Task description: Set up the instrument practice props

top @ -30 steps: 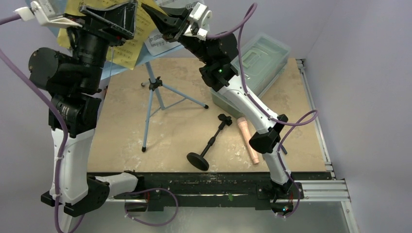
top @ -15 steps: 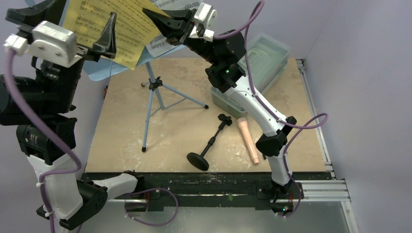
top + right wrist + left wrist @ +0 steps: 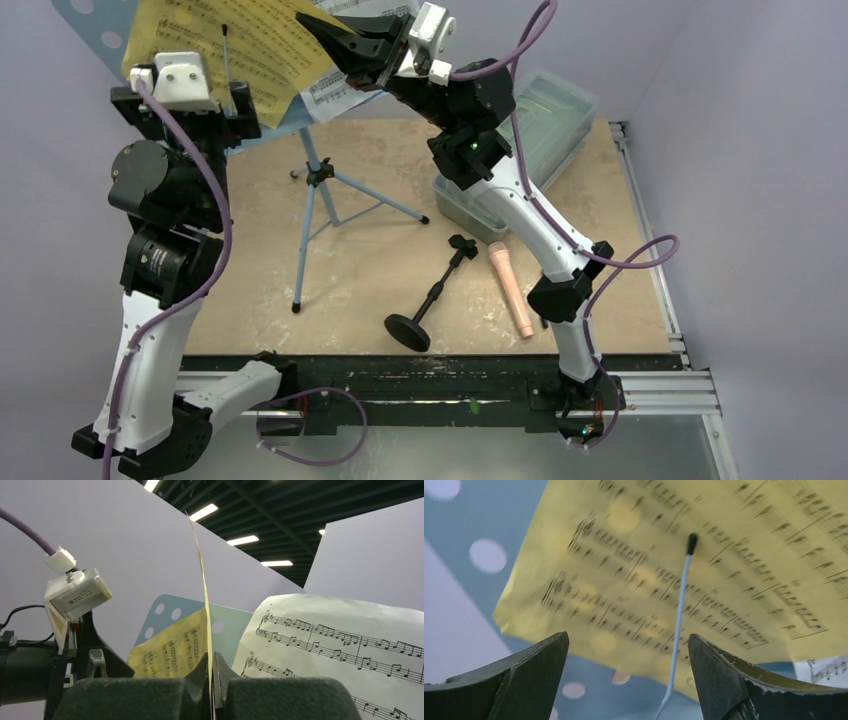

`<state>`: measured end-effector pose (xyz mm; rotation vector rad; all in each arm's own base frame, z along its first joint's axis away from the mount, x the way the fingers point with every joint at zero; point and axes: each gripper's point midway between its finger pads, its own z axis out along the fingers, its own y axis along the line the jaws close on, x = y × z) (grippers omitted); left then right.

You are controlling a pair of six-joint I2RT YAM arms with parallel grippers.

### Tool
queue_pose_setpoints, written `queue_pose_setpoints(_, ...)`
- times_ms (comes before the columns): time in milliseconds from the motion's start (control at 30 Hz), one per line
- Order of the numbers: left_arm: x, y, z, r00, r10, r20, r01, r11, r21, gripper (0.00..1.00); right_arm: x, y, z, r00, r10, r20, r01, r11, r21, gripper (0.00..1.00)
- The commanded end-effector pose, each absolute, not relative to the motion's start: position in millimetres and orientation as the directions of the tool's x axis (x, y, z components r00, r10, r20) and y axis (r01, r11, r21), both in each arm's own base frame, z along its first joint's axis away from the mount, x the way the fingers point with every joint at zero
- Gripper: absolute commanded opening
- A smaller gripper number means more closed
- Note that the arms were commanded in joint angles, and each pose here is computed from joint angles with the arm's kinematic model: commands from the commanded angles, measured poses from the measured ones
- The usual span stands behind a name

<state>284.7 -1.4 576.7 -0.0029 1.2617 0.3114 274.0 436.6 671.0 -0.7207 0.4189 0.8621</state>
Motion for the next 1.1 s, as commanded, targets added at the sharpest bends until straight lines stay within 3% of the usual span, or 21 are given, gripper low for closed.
queue_pose_setpoints(0, 239.5, 37.8, 586.8, 0.380, -0.067, -0.923, -0.336, 0.919, -0.205, 0.89, 256.8, 418.7, 694.2, 0.614, 0.569, -0.546, -0.789, 0.449, -0.419, 0.00)
queue_pose_setpoints(133, 227.1, 55.0, 576.8, 0.348, -0.188, -0.919, -0.418, 0.846, -0.331, 0.91, 256.7, 419.3, 692.4, 0.610, 0.563, -0.557, -0.792, 0.443, -0.419, 0.00)
queue_pose_setpoints(467, 221.9, 61.4, 570.2, 0.308, -0.210, -0.928, -0.496, 0.797, -0.345, 1.00, 260.4, 417.1, 685.8, 0.551, 0.593, -0.588, -0.835, 0.379, -0.400, 0.00)
queue_pose_setpoints(800, 232.6, 38.4, 587.0, 0.380, -0.251, -0.890, -0.432, 0.803, -0.411, 1.00, 256.4, 415.5, 687.1, 0.544, 0.595, -0.592, -0.838, 0.360, -0.409, 0.00)
queue_pose_setpoints(1067, 266.2, 4.0, 589.4, 0.306, -0.225, -0.925, -0.355, 0.875, -0.330, 0.94, 255.9, 416.3, 685.5, 0.511, 0.614, -0.602, -0.859, 0.340, -0.382, 0.00)
